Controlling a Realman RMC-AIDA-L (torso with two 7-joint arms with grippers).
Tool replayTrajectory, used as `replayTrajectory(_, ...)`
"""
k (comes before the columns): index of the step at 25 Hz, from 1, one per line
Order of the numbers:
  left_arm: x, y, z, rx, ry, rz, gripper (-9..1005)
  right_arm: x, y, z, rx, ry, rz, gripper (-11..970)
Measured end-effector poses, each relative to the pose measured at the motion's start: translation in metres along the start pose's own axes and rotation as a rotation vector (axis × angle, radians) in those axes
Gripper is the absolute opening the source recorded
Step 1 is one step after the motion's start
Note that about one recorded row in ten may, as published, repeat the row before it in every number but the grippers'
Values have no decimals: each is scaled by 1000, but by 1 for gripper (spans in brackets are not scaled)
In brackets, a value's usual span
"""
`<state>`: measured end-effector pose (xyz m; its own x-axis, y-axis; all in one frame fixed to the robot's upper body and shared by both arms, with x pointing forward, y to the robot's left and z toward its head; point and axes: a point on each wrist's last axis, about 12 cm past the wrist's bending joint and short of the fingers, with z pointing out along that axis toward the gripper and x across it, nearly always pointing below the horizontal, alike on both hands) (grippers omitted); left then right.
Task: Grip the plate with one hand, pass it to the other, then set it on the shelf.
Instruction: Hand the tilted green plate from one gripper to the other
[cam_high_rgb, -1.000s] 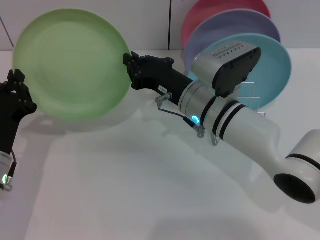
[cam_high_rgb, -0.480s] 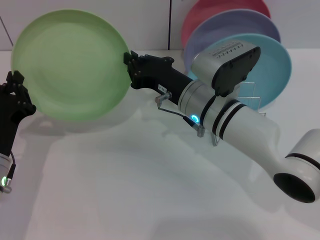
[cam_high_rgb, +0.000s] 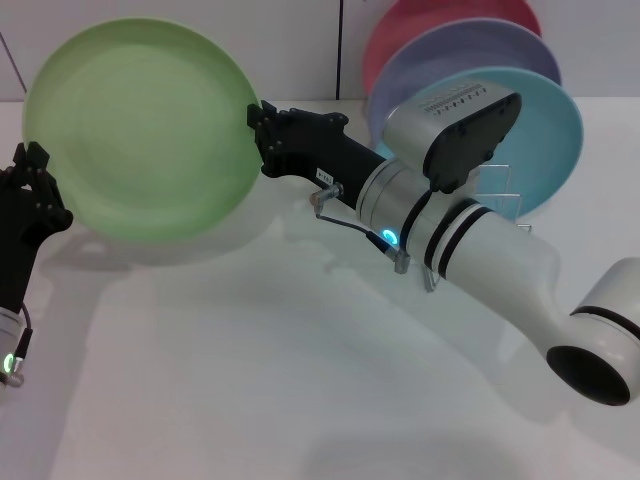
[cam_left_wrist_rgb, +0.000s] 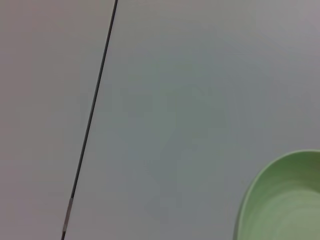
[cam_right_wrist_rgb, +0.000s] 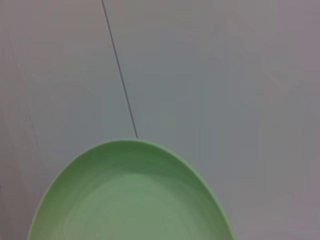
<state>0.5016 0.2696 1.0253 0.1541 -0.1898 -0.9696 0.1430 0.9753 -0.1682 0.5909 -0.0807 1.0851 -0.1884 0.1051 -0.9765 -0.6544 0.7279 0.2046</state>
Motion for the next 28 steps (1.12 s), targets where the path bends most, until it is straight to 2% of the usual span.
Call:
replayTrajectory(12,-2,-3,-7,47,-23,3,52,1,0,-1,0,1,2,34)
replayTrajectory(16,-3,-2,-8,41,-30,5,203,1,1,-1,0,1,3,33)
replayTrajectory(22,-6,10,-10,-17,-51,11,476,2,0,-2,3,3,3,33)
replayTrajectory(28,-9,14,-14,-39,-74,14,548,2,-1,-2,6,4,3,32)
